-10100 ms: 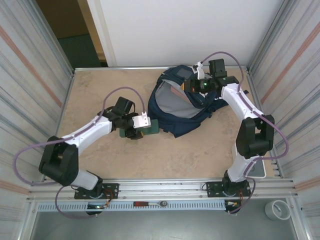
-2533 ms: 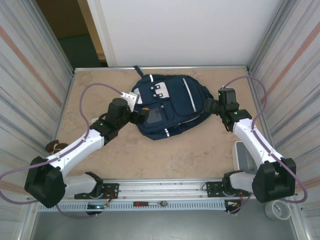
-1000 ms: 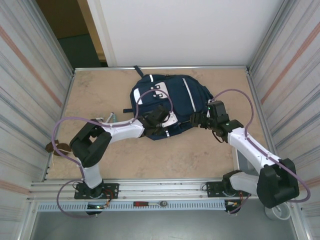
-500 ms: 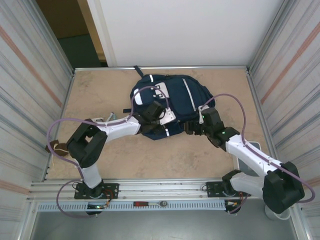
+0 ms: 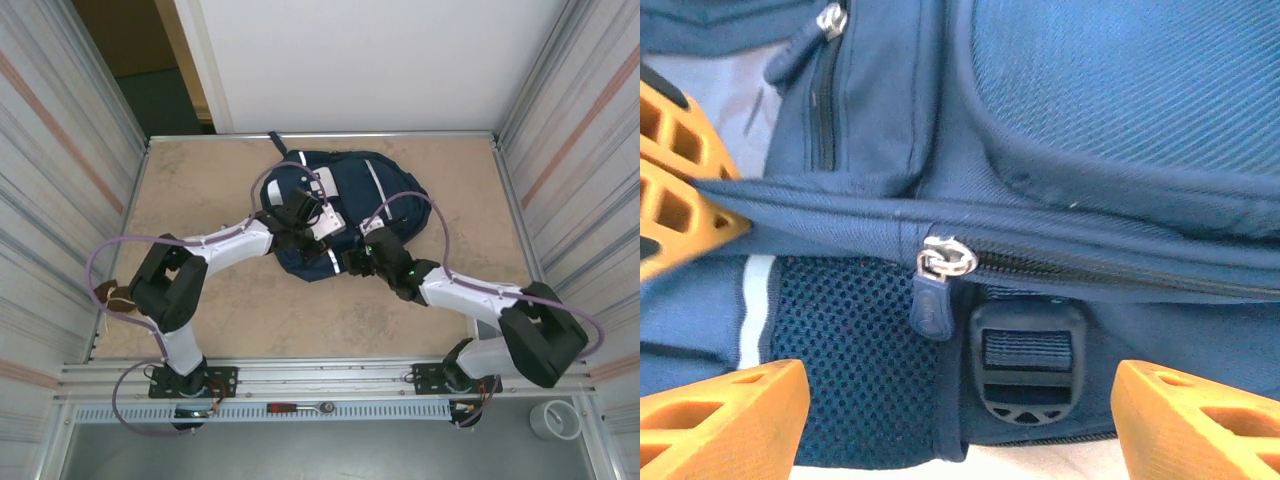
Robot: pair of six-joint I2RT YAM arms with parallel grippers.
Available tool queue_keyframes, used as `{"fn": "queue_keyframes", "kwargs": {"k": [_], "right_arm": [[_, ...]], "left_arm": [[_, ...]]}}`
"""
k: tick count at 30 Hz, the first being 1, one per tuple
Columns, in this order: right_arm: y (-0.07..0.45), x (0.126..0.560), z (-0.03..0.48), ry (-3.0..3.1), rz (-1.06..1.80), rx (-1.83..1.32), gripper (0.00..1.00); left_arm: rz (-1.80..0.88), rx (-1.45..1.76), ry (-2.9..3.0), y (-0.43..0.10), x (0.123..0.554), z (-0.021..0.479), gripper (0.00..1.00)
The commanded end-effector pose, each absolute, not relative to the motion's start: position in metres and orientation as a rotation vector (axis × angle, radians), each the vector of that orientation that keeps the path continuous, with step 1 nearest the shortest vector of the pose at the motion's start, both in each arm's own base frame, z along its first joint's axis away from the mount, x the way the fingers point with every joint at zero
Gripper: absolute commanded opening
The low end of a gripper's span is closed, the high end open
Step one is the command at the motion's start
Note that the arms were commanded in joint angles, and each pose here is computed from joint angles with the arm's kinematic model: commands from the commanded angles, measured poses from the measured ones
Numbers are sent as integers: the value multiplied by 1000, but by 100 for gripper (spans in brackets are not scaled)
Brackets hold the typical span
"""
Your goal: Pack the student bag
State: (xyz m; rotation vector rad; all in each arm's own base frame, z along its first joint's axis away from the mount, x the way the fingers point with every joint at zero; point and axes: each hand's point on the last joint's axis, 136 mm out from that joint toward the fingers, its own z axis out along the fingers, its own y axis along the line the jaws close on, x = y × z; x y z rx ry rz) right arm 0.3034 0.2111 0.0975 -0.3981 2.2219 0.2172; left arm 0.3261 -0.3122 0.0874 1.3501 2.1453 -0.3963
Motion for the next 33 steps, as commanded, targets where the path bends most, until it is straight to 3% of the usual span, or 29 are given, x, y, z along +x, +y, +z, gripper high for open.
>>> {"fn": "queue_keyframes", "kwargs": {"k": [1,14,22,27,33], "right_arm": [[217,324,111,2137,164,-331,75],[221,342,106,2091,47,-258,55],[217,343,113,2100,31,-266,23],[216,339,115,2146,137,-256,10],[213,333,119,2241,385,-209,3]], "left_arm": [[-556,1330,2085,-326,315,124,0],[-548,1344,2116,-323,312,111,0],[-537,1343,2126,-320,314,105,0],[-470,1354,2148,-314,320,96,0],[-370,1356,2172,-302,325,85,0]]}}
